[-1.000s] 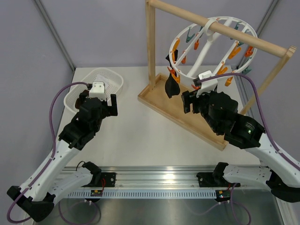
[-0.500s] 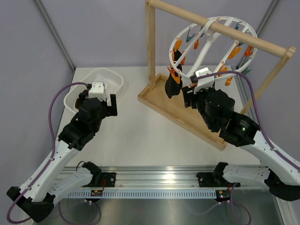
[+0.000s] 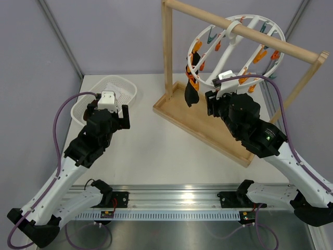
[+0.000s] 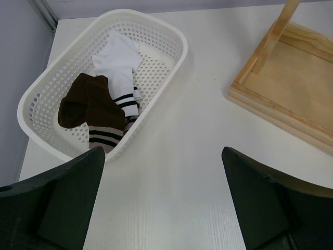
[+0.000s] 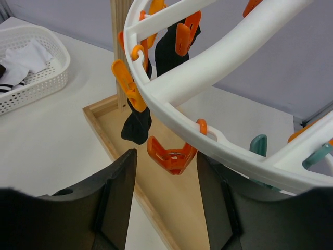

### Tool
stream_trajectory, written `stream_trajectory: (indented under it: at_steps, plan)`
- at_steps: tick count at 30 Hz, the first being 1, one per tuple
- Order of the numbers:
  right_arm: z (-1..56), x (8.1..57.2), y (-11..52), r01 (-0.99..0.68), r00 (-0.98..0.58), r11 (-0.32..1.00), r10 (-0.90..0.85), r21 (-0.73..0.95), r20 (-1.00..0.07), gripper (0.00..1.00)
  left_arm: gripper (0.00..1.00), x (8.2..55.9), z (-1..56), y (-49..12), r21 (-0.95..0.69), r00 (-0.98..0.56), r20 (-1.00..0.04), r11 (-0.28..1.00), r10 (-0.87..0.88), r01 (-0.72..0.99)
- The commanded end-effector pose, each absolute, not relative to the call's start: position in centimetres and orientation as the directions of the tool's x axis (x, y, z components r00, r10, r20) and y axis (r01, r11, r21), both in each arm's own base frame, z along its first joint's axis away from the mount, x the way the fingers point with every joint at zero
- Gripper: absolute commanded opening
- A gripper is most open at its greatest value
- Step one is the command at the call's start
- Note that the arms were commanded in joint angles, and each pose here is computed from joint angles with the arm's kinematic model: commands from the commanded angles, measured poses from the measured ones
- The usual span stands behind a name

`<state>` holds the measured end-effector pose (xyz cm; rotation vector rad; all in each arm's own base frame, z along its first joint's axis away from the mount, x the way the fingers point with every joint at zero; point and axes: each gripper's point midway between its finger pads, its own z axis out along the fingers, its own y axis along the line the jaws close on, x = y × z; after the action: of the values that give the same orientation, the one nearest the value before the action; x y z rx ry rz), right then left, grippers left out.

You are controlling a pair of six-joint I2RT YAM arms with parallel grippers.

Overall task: Clip the socks to the hanger
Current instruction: Open the clamp at the hanger.

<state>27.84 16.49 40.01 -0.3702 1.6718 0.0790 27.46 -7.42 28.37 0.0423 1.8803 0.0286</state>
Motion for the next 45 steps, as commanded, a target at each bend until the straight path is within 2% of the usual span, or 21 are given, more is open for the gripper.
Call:
stream_trajectory:
  at_steps: [1,9,13,16,17,28,33,39,40,43,44,45]
  plan:
    - [42.1,28.7,16.9,-0.296,-0.034,0.948,-0.132,-0.116,-0.991,0.56,0.99,27.8,29.9,-7.2,0.021,-0.246,-0.969,1.000,0.021,0.001]
    - [42.2,29.3,16.4,-0.291,-0.025,0.953,-0.097,-0.085,-0.995,0.54,0.99,27.8,29.9,-7.3,0.019,-0.245,-0.969,1.000,0.020,0.006]
    - [42.2,29.4,16.2,-0.280,-0.014,0.957,-0.084,-0.077,-0.996,0.59,0.99,27.8,29.9,-7.3,0.021,-0.245,-0.969,1.000,0.022,0.005]
    - [42.3,29.3,16.2,-0.282,-0.005,0.957,-0.068,-0.064,-0.998,0.57,0.99,27.8,29.9,-7.3,0.021,-0.245,-0.969,1.000,0.022,0.005]
    - [42.4,29.3,16.3,-0.285,-0.002,0.957,-0.065,-0.062,-0.998,0.52,0.99,27.8,29.9,-7.3,0.021,-0.245,-0.969,1.000,0.022,0.006]
    - [43.5,28.7,15.5,-0.265,0.015,0.964,-0.004,-0.008,-1.000,0.24,0.99,27.8,29.9,-7.4,0.018,-0.243,-0.970,1.000,0.021,0.014]
    - [43.1,28.5,15.3,-0.252,0.000,0.966,0.057,0.055,-0.998,0.16,0.99,27.7,30.0,-7.7,0.007,-0.238,-0.971,0.999,0.015,0.033]
    - [43.2,28.0,14.6,-0.216,0.000,0.955,0.209,0.204,-0.978,0.05,0.99,27.2,30.9,-9.3,-0.034,-0.196,-0.981,0.990,-0.007,0.135]
    - [43.2,28.0,14.6,-0.211,-0.002,0.953,0.223,0.218,-0.975,0.05,0.99,27.2,30.9,-9.8,-0.035,-0.194,-0.981,0.986,-0.003,0.164]
    - [42.6,28.1,14.5,-0.200,-0.012,0.954,0.225,0.223,-0.974,0.15,0.99,27.1,31.0,-10.1,-0.040,-0.189,-0.982,0.983,-0.005,0.181]
    - [42.7,28.1,14.5,-0.203,-0.004,0.953,0.227,0.223,-0.974,0.23,0.99,27.2,31.1,-10.1,-0.041,-0.187,-0.982,0.983,-0.007,0.178]
    - [42.3,28.1,14.5,-0.205,-0.007,0.955,0.218,0.215,-0.976,0.27,0.99,27.2,31.0,-10.1,-0.037,-0.190,-0.982,0.983,-0.003,0.178]
